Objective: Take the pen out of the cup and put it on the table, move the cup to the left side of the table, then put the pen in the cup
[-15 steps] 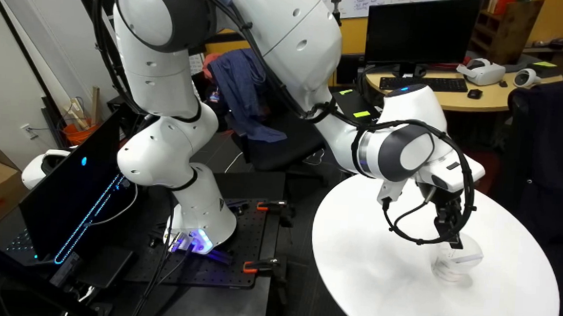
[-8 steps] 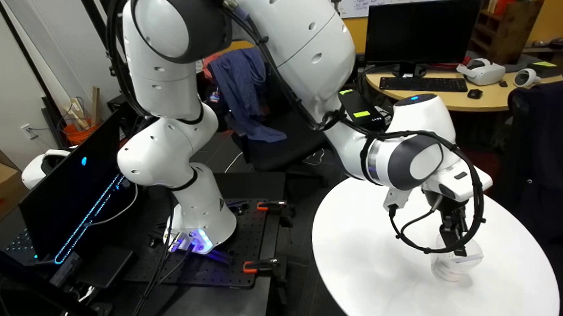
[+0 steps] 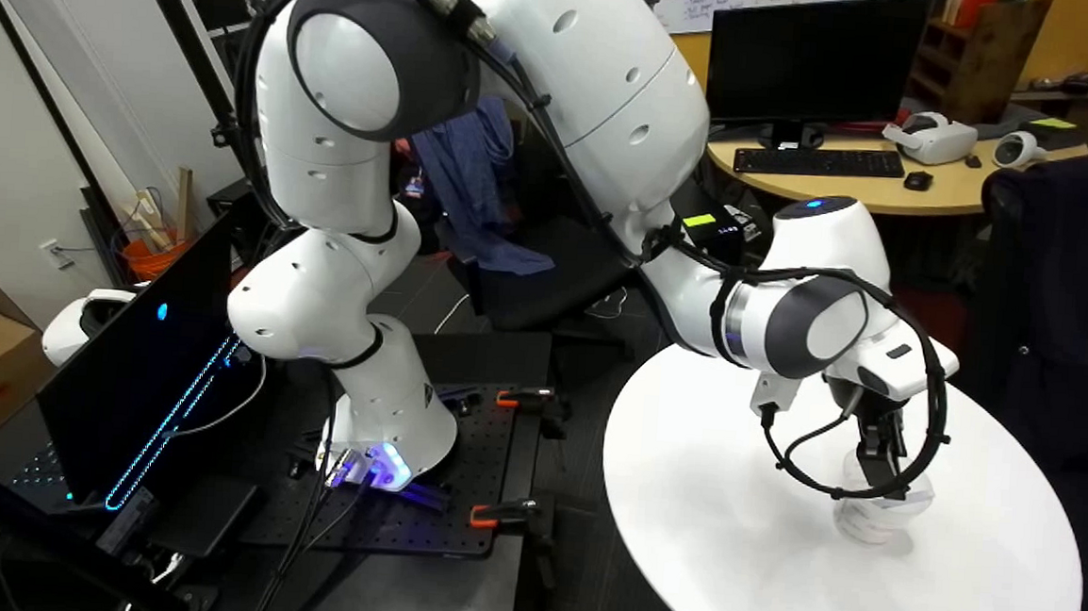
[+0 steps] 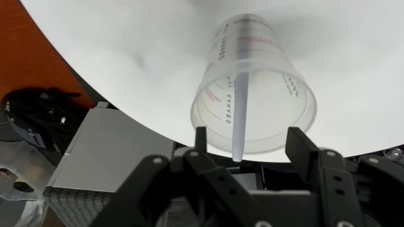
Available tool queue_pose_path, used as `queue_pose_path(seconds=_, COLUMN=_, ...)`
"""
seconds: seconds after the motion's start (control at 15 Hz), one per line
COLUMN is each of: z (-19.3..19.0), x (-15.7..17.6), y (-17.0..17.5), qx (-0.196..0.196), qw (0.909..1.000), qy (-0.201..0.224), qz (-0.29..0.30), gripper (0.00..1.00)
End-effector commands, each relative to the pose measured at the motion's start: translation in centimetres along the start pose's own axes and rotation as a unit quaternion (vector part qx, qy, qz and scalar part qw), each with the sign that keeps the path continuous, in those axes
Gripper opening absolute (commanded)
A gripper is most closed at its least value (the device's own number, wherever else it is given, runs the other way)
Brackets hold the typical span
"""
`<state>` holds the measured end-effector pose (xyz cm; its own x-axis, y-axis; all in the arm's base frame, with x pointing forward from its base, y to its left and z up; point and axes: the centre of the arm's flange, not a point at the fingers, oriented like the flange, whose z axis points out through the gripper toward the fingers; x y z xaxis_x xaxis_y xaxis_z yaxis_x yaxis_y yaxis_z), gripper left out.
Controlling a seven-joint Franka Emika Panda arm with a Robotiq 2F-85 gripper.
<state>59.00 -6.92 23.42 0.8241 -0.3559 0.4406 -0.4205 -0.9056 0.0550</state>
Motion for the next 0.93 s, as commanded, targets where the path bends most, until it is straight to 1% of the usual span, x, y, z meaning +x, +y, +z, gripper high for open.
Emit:
queue_pose_path(seconds=0.0, z=0.6, x=0.5, y=-1.0, qx=-0.014, qw=0.9998, qy=0.001, qz=0.011, gripper=0.66)
queue_pose_path(seconds=0.13, z=0.7, x=0.5, y=-1.1, qx=-0.013, qw=0.9999, qy=0.001, qz=0.01, gripper=0.64)
queue_pose_path(seconds=0.2, z=0.7, x=0.5, y=-1.2, qx=-0.013, qw=0.9999, qy=0.001, qz=0.009, gripper=0.61)
queue_pose_path(seconds=0.33, z=0.9, x=0.7, y=-1.4, qx=-0.013, qw=0.9999, qy=0.001, qz=0.009, gripper=0.6)
queue_pose_path(seconds=0.4, z=0.9, x=0.8, y=-1.4, qx=-0.014, qw=0.9999, qy=0.001, qz=0.009, gripper=0.61)
queue_pose_path(seconds=0.47, z=1.0, x=0.9, y=-1.5, qx=-0.014, qw=0.9998, qy=0.001, qz=0.01, gripper=0.59)
queue_pose_path(seconds=0.67, z=1.3, x=1.1, y=-1.6, qx=-0.02, qw=0.9997, qy=-0.002, qz=0.012, gripper=0.6)
queue_pose_path(seconds=0.87, z=1.7, x=1.4, y=-1.7, qx=-0.028, qw=0.9995, qy=-0.009, qz=0.012, gripper=0.58)
